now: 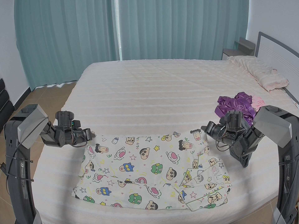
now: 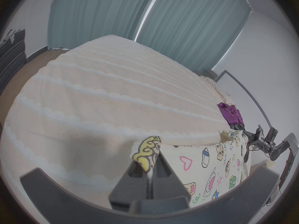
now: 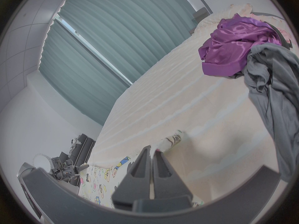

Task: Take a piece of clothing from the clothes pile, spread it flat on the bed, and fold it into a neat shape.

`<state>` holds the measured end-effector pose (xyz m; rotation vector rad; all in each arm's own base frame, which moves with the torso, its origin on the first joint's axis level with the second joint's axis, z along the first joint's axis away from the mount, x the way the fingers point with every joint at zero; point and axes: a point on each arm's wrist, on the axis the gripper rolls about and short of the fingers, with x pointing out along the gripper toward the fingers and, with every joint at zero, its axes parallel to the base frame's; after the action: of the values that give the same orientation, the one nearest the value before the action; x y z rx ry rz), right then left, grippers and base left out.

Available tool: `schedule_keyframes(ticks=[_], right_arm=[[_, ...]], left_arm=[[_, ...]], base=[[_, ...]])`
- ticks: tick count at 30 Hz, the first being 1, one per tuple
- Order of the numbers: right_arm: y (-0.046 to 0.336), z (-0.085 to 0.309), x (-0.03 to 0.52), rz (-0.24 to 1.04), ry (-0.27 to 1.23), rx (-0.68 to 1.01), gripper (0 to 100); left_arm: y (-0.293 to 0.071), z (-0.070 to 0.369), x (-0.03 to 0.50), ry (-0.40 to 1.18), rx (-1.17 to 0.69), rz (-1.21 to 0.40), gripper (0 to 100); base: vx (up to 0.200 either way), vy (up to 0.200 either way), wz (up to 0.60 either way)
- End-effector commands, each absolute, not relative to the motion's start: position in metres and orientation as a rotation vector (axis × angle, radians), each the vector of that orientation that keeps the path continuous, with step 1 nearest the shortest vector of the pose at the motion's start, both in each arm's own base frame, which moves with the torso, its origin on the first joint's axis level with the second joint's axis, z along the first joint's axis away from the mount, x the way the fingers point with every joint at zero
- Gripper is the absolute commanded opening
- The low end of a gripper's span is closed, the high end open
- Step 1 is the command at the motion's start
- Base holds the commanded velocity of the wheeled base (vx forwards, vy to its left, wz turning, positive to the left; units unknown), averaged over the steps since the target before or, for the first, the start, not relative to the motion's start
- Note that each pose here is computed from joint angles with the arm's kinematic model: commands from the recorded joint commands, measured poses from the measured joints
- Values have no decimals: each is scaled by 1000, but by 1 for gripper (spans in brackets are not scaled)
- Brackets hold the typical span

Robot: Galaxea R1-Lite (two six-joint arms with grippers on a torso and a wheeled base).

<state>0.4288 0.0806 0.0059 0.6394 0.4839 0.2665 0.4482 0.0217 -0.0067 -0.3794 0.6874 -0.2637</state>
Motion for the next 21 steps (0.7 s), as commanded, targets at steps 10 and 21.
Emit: schedule_keyframes(ticks=[10,21], right_arm=[[80,28,394,338,483,551,0],[71,7,345,392,522,457,0]], left_arm=[[25,13,408,652,-375,-269,0],[25,-4,370,664,-308,-286,0]], base=[[0,0,0],[0,0,0]])
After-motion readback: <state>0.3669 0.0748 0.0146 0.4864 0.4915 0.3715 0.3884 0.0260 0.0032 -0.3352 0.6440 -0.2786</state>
